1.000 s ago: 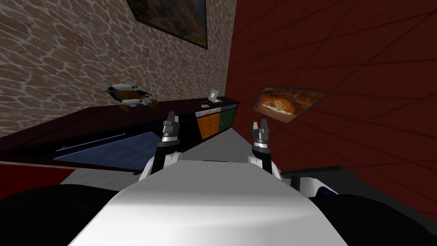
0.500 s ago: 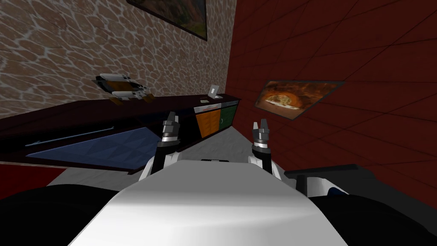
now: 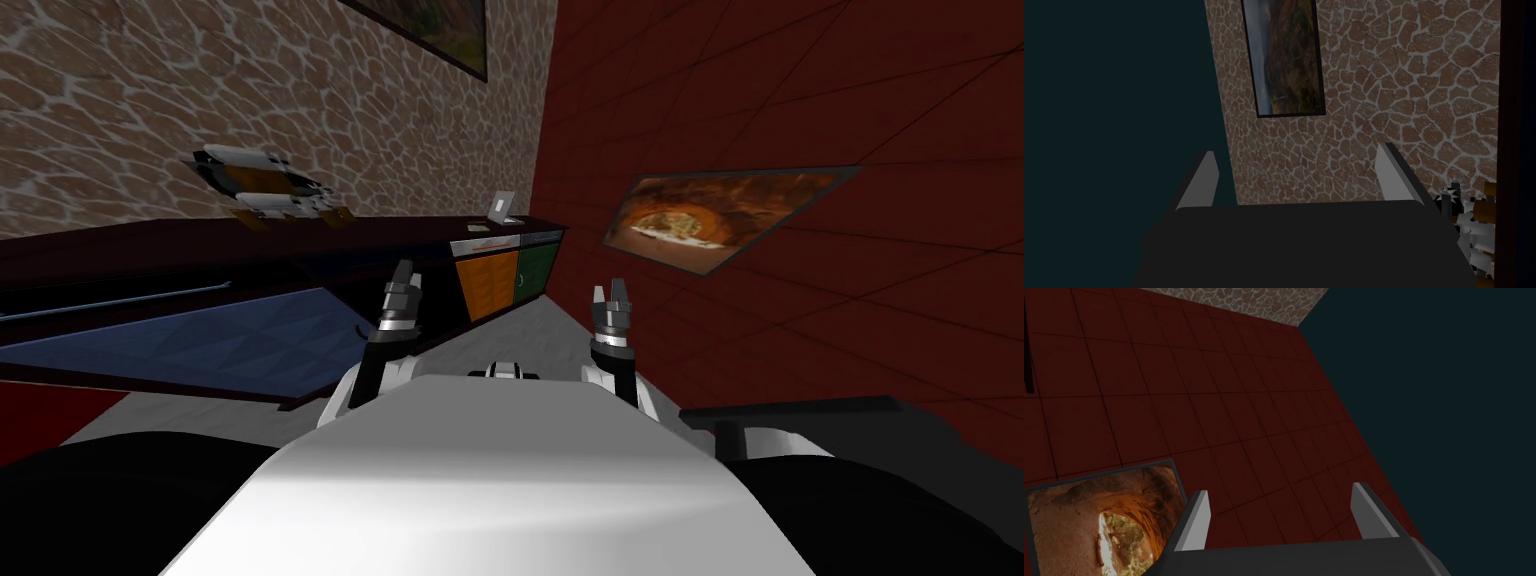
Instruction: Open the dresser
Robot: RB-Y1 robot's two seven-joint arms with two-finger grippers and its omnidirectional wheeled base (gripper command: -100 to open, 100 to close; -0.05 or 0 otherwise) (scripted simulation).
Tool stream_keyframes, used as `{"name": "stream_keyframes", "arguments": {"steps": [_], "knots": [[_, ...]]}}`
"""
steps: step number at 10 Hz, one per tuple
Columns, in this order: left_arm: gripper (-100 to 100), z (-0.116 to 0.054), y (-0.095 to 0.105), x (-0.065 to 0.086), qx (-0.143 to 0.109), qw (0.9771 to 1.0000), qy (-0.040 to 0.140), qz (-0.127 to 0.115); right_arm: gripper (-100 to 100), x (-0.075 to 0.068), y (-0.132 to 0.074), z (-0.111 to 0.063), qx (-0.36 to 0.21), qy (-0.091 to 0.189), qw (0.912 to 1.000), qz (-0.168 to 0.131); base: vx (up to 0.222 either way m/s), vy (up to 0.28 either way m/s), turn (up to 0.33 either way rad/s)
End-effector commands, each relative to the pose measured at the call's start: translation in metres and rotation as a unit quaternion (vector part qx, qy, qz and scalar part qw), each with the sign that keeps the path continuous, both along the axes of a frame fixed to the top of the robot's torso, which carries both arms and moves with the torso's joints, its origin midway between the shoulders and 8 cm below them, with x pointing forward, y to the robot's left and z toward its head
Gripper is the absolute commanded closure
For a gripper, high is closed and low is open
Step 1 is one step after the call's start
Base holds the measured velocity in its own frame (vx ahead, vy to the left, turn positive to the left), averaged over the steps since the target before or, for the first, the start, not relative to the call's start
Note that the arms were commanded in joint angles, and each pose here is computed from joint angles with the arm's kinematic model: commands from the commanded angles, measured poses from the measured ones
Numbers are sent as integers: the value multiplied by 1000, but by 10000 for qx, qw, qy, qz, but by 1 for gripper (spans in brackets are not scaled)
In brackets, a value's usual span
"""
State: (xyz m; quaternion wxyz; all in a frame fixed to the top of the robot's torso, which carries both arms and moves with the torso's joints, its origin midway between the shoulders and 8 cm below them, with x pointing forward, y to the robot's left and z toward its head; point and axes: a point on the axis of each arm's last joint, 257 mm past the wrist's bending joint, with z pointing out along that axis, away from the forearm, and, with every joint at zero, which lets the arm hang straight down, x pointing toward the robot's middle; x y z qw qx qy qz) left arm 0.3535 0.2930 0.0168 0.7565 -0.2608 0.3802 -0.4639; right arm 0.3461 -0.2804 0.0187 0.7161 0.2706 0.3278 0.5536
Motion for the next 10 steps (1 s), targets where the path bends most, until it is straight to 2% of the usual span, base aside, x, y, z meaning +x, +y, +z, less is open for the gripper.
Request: {"name": "stream_keyframes", "arguments": {"steps": [1, 5, 6, 10], "knots": [[-100, -11, 9, 8, 38, 9997, 230, -14, 0, 0, 0, 0, 0, 0, 10000, 0, 219, -85, 86], [-100, -35, 34, 21, -199, 9978, 614, 132, 0, 0, 0, 0, 0, 0, 10000, 0, 268, -125, 105], [-100, -38, 37, 22, -240, 9974, 661, 156, 0, 0, 0, 0, 0, 0, 10000, 0, 195, -108, 74], [-100, -61, 62, 32, -490, 9932, 1008, 305, 0, 0, 0, 0, 0, 0, 10000, 0, 231, -136, 100]]}}
